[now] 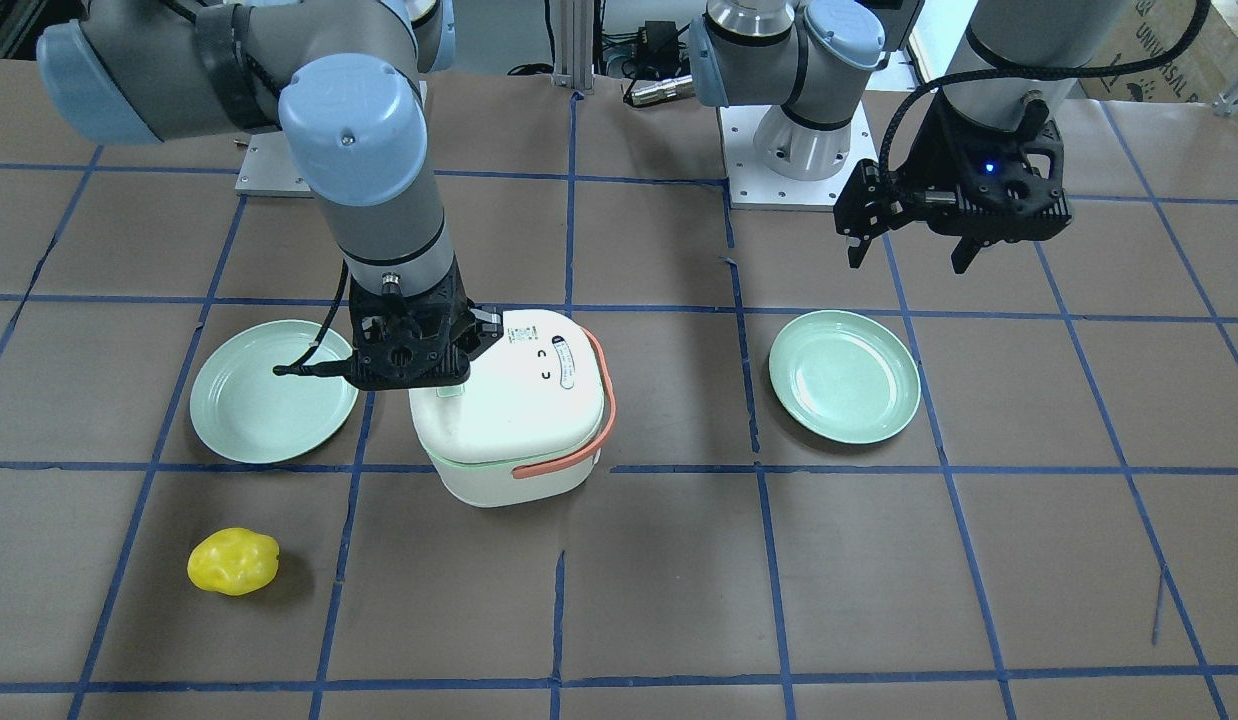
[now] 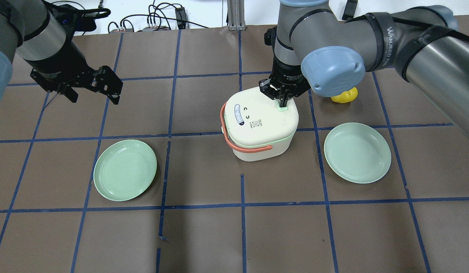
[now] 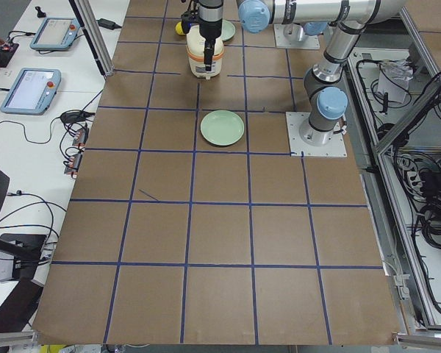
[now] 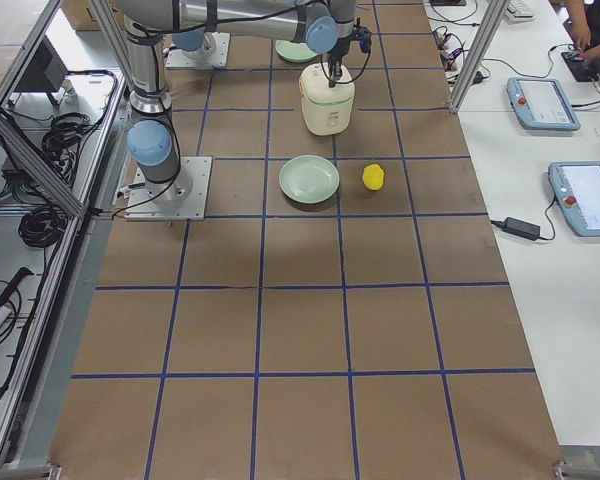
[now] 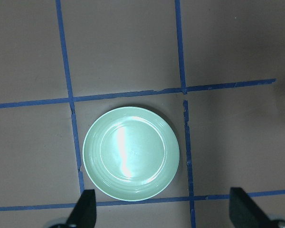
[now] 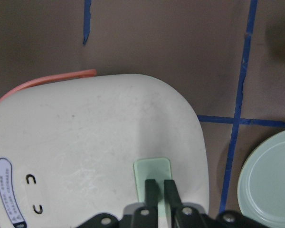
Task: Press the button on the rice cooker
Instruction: 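Lift the right gripper away as the rice cooker lid pops open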
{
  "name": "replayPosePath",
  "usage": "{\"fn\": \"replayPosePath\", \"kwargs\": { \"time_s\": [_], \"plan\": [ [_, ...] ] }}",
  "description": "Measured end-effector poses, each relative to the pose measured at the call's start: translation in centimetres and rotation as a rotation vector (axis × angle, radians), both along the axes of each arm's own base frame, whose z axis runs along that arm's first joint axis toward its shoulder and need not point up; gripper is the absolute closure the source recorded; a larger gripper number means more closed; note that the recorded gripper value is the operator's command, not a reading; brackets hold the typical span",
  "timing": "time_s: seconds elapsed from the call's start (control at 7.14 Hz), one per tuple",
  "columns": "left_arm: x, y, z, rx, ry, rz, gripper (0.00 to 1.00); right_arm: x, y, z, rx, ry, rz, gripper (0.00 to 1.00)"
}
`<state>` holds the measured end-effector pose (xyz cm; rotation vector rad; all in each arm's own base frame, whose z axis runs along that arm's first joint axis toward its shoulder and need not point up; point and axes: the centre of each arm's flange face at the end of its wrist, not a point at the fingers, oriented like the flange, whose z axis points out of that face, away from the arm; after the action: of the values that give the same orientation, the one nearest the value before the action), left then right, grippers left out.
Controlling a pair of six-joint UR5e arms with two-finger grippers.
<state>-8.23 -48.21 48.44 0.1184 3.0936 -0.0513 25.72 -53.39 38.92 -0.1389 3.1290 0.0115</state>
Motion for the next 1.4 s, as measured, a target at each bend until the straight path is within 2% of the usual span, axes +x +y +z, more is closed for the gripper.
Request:
{"fn": "replayPosePath", "kwargs": {
  "time_s": [0.28,0.7,0.98,1.4],
  "plan": [
    [0.0,0.0,0.0,0.0,0.0,0.0,0.0,-0.7,0.6,5.3,-0.021,-0.001,-0.014,0.0],
    [0.0,0.0,0.0,0.0,0.0,0.0,0.0,-4.3,0.0,10.9,0.005,0.004,-0.065,0.0],
    [0.0,0.0,0.0,0.0,0.0,0.0,0.0,-6.0,-0.5,11.2,0.014,0.0,-0.081,0.0],
    [0.0,0.0,0.0,0.0,0.0,0.0,0.0,-7.3,-0.8,11.1,0.016,0.043,-0.06,0.0]
  ]
}}
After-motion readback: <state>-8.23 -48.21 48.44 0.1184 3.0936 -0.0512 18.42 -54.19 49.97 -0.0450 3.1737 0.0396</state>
